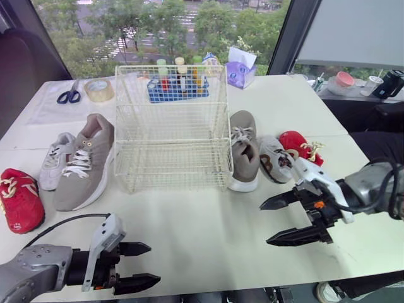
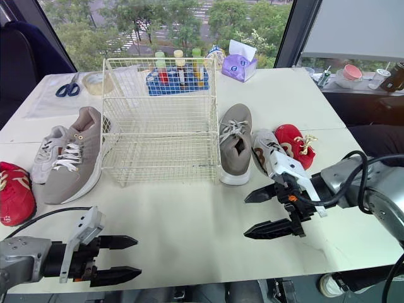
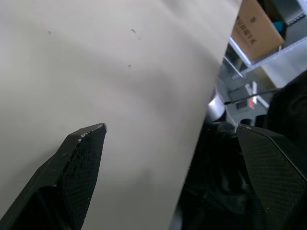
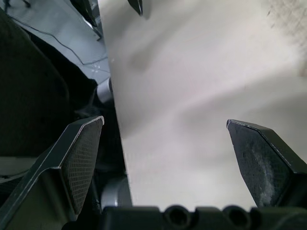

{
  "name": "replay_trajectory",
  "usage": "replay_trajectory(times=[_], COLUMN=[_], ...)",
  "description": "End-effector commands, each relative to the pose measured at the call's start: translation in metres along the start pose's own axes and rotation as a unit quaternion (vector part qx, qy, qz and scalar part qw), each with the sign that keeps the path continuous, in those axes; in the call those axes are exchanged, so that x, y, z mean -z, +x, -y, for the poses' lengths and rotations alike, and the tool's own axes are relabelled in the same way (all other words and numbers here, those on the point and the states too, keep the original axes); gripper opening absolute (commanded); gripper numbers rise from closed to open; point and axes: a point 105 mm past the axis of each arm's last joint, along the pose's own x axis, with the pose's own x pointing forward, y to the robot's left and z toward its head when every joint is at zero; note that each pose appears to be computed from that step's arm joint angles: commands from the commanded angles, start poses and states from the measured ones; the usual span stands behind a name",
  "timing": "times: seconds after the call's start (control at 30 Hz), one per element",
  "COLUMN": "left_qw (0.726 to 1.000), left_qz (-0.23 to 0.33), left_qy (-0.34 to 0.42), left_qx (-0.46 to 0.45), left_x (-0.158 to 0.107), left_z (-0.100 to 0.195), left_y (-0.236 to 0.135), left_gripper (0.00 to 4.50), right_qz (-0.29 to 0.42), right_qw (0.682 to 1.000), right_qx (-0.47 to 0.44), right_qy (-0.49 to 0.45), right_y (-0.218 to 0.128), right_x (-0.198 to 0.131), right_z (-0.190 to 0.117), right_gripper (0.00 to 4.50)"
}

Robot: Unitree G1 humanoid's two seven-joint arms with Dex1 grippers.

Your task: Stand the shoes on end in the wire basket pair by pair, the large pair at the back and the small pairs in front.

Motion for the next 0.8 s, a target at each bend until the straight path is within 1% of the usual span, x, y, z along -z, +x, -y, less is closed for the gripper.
replay_trajectory(times=[0.03,0.1,0.13,0.2,0.27,0.37,0.57,0.67,0.73,0.8], left_qw=[0.998,0.993,0.990,0.981,0.971,0.968,0.966,0.965,0.964,0.964], left_qz=[0.018,0.072,0.092,0.148,0.186,0.188,0.169,0.166,0.172,0.176], left_qy=[0.048,0.085,0.097,0.124,0.150,0.165,0.178,0.183,0.183,0.183], left_qx=[-0.021,-0.036,-0.041,-0.034,-0.025,-0.034,-0.080,-0.088,-0.086,-0.083], left_x=[-0.027,-0.068,-0.083,-0.118,-0.142,-0.149,-0.142,-0.138,-0.136,-0.134], left_z=[-0.004,-0.004,-0.003,0.005,0.016,0.023,0.016,0.012,0.011,0.010], left_y=[-0.019,-0.042,-0.049,-0.060,-0.069,-0.075,-0.084,-0.082,-0.078,-0.073], left_gripper=[4.44,4.44,4.44,4.44,4.44,4.44,4.44,4.50,4.50,4.50], right_qz=[0.022,0.053,0.057,0.055,0.045,0.012,-0.044,-0.077,-0.101,-0.121], right_qw=[0.997,0.990,0.987,0.981,0.975,0.970,0.970,0.964,0.959,0.953], right_qx=[0.012,0.015,0.016,0.030,0.023,0.018,0.055,0.083,0.095,0.106], right_qy=[-0.076,-0.133,-0.150,-0.185,-0.216,-0.242,-0.231,-0.239,-0.246,-0.258], right_y=[-0.014,-0.014,-0.011,0.004,0.029,0.056,0.088,0.097,0.102,0.105], right_x=[-0.041,-0.079,-0.089,-0.109,-0.123,-0.127,-0.124,-0.118,-0.111,-0.106], right_z=[0.004,0.012,0.015,0.031,0.039,0.048,0.070,0.077,0.077,0.076], right_gripper=[4.50,4.50,4.50,4.50,4.50,4.50,4.50,3.71,2.77,1.66])
